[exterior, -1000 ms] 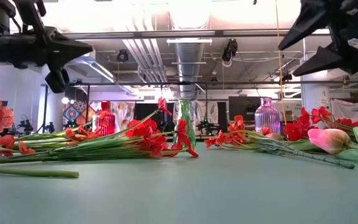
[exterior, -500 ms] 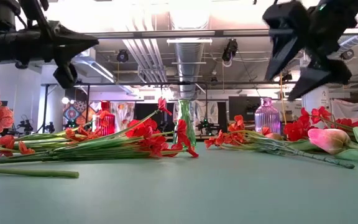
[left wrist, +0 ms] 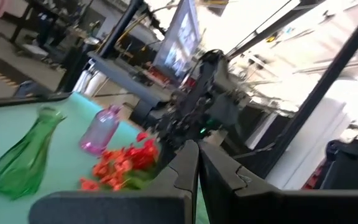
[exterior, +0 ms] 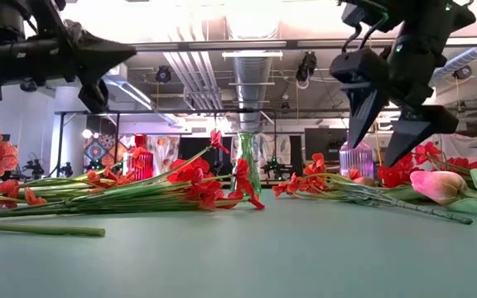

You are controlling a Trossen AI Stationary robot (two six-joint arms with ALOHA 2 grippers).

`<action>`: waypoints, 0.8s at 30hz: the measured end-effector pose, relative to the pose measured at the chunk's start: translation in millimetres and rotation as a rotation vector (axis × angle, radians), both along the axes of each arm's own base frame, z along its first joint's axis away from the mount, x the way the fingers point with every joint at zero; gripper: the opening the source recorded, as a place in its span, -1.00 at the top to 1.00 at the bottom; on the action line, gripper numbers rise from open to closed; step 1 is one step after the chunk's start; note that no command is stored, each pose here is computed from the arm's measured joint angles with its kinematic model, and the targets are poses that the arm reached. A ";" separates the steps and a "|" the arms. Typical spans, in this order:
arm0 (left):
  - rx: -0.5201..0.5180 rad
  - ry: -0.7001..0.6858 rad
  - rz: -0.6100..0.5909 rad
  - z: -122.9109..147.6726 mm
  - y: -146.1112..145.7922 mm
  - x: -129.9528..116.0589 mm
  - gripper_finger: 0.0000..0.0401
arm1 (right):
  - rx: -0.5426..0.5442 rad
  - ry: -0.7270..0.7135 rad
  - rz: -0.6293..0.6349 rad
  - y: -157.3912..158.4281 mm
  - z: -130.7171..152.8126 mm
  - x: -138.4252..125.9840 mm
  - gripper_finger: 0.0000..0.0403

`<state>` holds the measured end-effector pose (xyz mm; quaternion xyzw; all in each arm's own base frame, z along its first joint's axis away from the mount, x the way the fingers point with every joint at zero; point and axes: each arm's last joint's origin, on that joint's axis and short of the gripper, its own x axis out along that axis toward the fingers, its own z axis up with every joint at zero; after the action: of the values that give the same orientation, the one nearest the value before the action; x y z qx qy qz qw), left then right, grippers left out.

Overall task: Sort flowers into vase by color
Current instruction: Put the middle right orange flower in the green flower vase

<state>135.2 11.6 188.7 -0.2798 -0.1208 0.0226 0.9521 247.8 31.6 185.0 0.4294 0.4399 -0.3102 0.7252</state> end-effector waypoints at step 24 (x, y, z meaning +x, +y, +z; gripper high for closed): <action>0.020 0.023 0.004 -3.1 0.3 3.5 1.00 | -0.111 0.378 0.036 4.6 -40.6 85.9 -0.33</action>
<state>138.7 11.9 185.6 -0.2699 -0.1106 0.0267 0.9561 333.7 36.2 144.3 0.3147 0.5581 -0.3961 0.6577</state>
